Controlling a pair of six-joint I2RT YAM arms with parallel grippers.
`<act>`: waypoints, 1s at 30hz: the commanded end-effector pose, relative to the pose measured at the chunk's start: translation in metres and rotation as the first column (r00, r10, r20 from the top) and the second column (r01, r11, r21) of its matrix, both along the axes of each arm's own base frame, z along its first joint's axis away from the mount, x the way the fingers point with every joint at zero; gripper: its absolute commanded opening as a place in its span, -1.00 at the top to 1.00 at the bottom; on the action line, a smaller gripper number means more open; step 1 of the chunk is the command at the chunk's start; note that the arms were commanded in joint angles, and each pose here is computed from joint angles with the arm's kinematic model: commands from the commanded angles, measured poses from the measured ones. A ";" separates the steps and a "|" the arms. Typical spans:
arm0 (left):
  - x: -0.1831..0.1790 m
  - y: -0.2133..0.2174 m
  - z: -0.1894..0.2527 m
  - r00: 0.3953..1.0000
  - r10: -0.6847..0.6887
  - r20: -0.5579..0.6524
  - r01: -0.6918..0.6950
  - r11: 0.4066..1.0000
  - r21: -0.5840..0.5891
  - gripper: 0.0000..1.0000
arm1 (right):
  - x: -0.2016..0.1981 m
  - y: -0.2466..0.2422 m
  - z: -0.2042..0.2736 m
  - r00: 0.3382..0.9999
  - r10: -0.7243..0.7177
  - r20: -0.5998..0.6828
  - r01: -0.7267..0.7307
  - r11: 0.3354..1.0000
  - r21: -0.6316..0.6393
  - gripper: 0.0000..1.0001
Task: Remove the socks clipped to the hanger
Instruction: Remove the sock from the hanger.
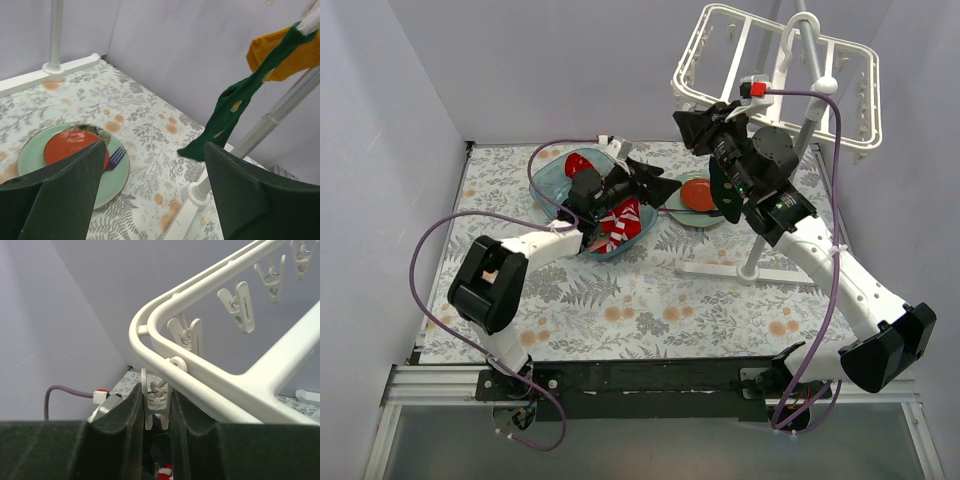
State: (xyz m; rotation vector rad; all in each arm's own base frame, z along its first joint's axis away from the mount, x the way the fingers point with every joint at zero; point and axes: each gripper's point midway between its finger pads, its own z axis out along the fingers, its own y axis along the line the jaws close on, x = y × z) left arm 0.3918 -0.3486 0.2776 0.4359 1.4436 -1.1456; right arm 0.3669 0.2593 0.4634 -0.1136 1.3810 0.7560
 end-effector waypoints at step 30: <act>-0.043 -0.107 0.020 0.887 -0.437 0.149 0.445 0.895 -0.026 -0.58 | -0.023 0.017 0.025 0.989 0.146 -0.007 -0.145 0.989 0.015 0.97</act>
